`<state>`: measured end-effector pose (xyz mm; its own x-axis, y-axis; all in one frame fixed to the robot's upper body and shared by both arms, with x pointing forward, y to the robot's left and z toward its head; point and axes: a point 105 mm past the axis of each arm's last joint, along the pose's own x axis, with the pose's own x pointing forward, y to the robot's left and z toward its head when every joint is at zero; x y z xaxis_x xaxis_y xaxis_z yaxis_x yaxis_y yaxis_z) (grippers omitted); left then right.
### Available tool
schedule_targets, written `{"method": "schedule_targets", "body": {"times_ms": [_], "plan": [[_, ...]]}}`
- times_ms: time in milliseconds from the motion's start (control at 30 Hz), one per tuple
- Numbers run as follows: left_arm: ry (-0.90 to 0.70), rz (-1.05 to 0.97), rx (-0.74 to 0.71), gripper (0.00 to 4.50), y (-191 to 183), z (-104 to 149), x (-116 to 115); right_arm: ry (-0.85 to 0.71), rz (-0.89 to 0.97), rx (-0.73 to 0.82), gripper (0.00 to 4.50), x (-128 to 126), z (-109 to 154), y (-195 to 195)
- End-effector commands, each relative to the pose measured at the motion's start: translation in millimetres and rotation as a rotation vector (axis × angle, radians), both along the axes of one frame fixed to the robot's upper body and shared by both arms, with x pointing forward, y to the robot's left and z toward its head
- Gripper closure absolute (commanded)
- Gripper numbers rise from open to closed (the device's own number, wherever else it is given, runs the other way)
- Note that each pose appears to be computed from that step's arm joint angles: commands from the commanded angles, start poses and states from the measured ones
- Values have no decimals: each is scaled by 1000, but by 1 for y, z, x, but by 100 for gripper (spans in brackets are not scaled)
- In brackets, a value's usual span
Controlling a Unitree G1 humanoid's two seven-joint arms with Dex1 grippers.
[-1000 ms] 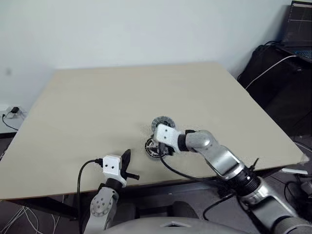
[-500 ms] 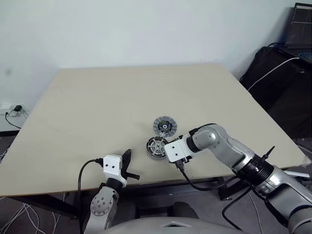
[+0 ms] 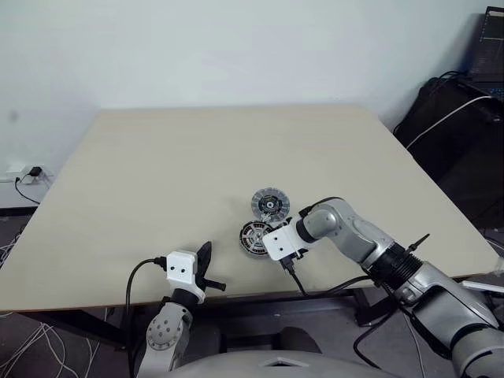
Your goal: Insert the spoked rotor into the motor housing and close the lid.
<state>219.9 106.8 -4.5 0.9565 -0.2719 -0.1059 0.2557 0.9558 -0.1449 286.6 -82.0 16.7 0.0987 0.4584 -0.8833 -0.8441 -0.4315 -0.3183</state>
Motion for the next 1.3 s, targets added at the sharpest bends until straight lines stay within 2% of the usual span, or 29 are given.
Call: {"method": "schedule_targets", "body": {"times_ms": [33,167,367,533,767,1000,1300], "plan": [[-81,-3,10,450,0,19,5,-19,9,-6,323,6,5,0],[-83,-1,16,450,3,19,5,-22,5,-3,438,6,5,0],[-80,-3,20,450,3,19,5,-35,-8,13,439,8,6,1],[-73,-8,17,450,1,17,4,44,-129,141,439,4,16,8],[-62,-3,7,450,0,14,3,131,-430,307,439,-5,29,10],[-51,-16,-1,450,-3,11,3,214,-690,374,439,-14,34,12],[-39,-21,-7,450,-3,8,2,311,-709,386,440,-31,53,12]]}}
